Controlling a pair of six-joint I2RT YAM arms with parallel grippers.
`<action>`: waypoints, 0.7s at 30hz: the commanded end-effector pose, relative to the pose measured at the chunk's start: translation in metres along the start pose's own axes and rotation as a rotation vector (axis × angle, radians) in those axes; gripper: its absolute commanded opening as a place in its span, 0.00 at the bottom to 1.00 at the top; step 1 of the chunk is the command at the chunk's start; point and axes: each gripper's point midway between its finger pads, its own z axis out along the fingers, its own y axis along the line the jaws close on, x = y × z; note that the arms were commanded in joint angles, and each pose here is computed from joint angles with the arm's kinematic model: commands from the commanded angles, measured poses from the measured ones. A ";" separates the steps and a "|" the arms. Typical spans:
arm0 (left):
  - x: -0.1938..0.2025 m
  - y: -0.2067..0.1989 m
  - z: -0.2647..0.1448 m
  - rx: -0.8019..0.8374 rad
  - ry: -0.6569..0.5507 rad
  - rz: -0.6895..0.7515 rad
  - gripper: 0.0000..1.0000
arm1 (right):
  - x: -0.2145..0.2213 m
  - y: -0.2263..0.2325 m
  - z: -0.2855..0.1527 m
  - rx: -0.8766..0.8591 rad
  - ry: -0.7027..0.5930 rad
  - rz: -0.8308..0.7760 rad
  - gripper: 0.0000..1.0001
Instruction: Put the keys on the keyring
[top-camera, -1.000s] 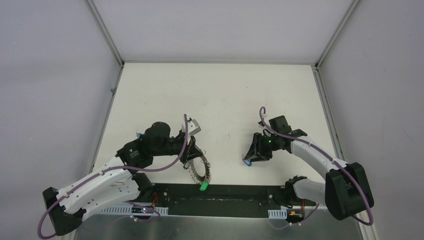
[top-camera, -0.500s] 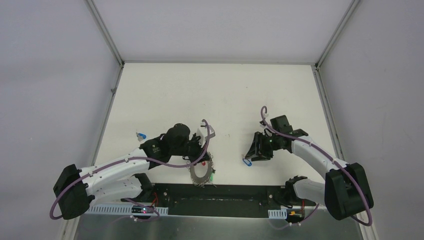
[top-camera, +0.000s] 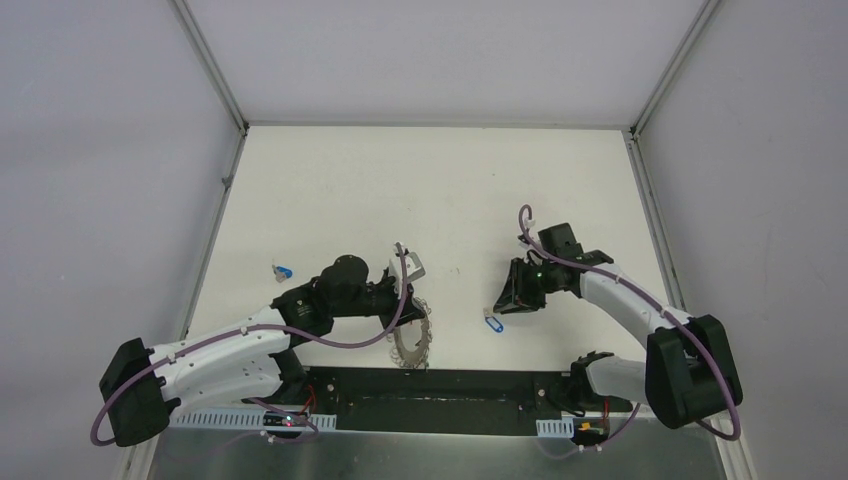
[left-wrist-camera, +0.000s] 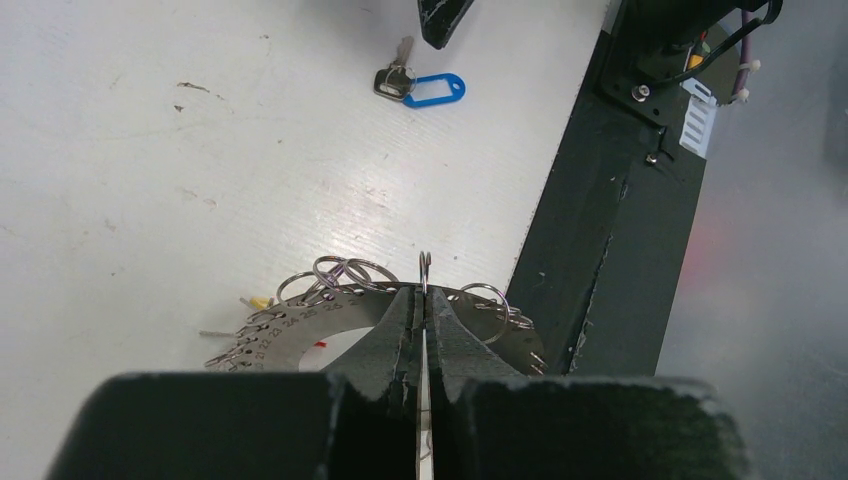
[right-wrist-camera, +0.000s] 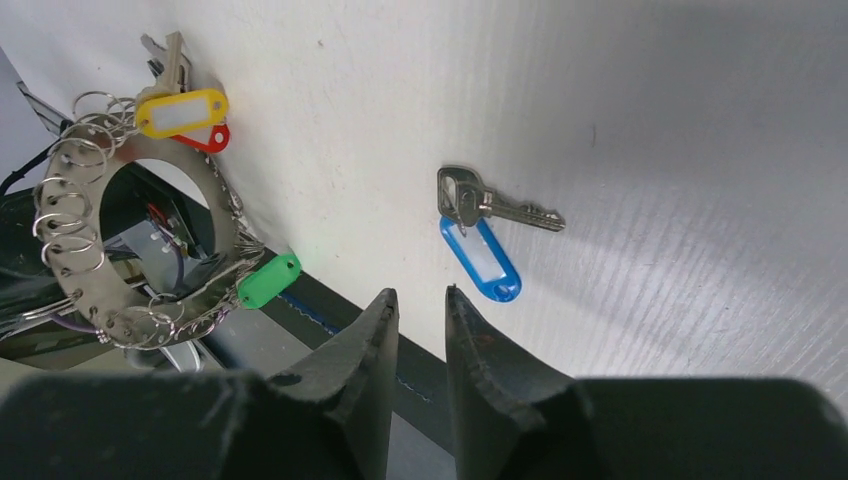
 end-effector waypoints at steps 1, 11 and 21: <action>-0.024 -0.007 0.000 0.016 -0.095 0.032 0.00 | -0.016 -0.002 0.002 0.036 -0.026 -0.029 0.26; -0.020 -0.007 0.003 0.014 -0.080 0.024 0.00 | -0.019 -0.006 0.015 0.055 0.009 -0.038 0.25; -0.014 -0.007 0.005 0.016 -0.050 0.004 0.00 | -0.023 -0.004 0.031 0.050 0.045 -0.049 0.20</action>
